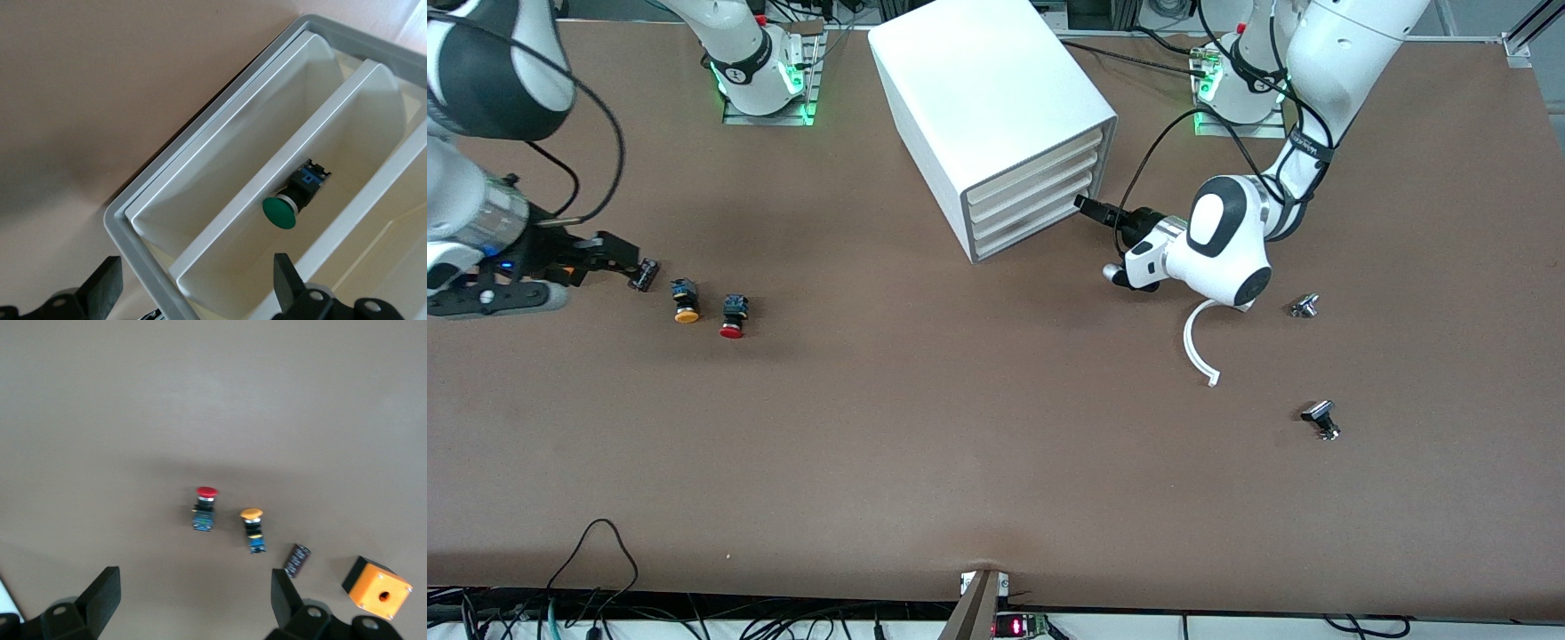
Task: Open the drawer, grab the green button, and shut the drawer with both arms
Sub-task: 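Pull the drawer open with the left gripper while the right gripper approaches, then withdraw the left gripper while the right gripper reaches into the drawer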
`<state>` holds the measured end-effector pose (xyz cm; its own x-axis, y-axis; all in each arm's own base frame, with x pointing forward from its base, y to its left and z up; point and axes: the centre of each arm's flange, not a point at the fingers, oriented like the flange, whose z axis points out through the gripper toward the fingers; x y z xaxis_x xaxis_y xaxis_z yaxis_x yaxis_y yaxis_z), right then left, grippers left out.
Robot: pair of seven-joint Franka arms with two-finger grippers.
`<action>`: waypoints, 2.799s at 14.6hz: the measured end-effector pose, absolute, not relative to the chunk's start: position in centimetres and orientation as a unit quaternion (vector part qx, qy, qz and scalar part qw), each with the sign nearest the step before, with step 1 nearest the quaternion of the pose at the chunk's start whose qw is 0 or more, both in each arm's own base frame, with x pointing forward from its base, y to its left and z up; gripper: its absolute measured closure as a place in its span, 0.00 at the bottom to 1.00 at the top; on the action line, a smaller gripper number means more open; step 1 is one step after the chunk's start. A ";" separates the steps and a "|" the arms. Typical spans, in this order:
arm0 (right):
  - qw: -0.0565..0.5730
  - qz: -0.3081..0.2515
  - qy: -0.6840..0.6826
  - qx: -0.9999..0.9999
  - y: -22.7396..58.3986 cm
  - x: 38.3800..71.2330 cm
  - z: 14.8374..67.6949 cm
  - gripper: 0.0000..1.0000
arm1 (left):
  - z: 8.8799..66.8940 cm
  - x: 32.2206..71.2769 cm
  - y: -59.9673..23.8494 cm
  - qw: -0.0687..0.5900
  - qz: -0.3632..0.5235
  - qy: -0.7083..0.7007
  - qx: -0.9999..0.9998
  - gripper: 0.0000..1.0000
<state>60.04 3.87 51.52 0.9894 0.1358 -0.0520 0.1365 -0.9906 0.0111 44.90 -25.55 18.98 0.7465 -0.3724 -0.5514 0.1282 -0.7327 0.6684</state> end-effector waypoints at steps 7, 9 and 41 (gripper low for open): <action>0.004 -0.041 0.122 0.992 10.8 61.1 47.2 0.00 | 16.0 41.4 -29.8 0.386 -0.322 -0.117 0.856 0.05; 0.006 -0.043 0.147 0.988 14.3 60.9 46.6 0.00 | 15.6 40.7 -31.0 0.382 -0.315 -0.121 0.860 0.25; -0.072 0.032 0.640 0.764 55.5 48.2 41.9 0.00 | 45.0 59.3 -2.9 0.151 0.081 -0.147 0.974 0.00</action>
<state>48.22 55.51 41.87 0.1784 0.9738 0.1409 0.9830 -0.1701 -0.0691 59.29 -2.89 45.02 0.9438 -0.2617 0.2017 -0.3104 -0.9114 0.2702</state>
